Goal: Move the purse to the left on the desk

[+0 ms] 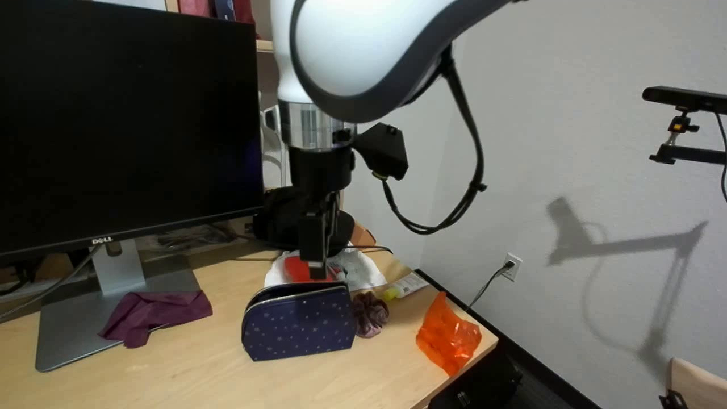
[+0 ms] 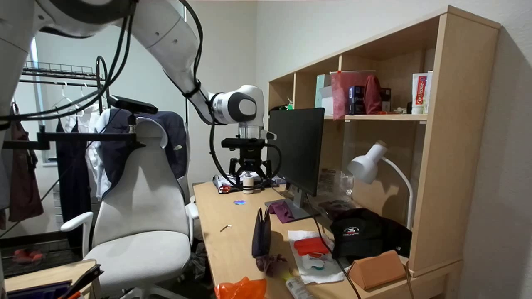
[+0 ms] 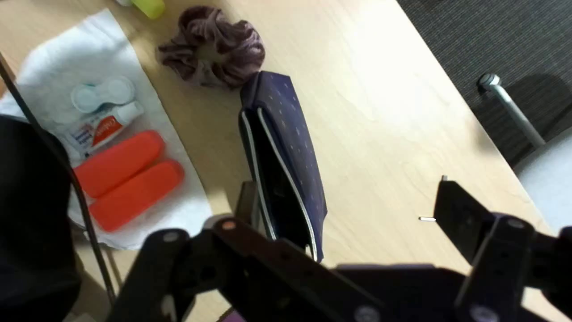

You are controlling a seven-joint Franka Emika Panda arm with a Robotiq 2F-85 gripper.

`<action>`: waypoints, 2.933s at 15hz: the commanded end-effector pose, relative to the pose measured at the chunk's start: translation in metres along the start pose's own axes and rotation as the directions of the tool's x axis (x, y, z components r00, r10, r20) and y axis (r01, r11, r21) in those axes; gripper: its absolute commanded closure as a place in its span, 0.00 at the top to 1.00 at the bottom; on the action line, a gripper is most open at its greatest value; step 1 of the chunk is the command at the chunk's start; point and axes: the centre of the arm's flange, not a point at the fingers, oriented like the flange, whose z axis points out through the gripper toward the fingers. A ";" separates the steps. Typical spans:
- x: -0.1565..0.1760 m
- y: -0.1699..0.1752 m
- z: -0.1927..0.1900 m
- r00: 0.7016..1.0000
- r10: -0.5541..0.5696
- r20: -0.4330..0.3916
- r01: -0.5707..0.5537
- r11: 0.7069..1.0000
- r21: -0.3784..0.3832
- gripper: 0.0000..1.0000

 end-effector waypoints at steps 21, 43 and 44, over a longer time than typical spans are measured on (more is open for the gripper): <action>0.034 0.018 0.077 0.939 -0.292 0.181 0.269 0.953 0.143 1.00; 0.048 0.018 0.122 0.838 -0.530 0.131 0.512 0.846 0.149 0.10; 0.055 0.013 0.122 0.808 -0.571 0.142 0.551 0.819 0.161 0.07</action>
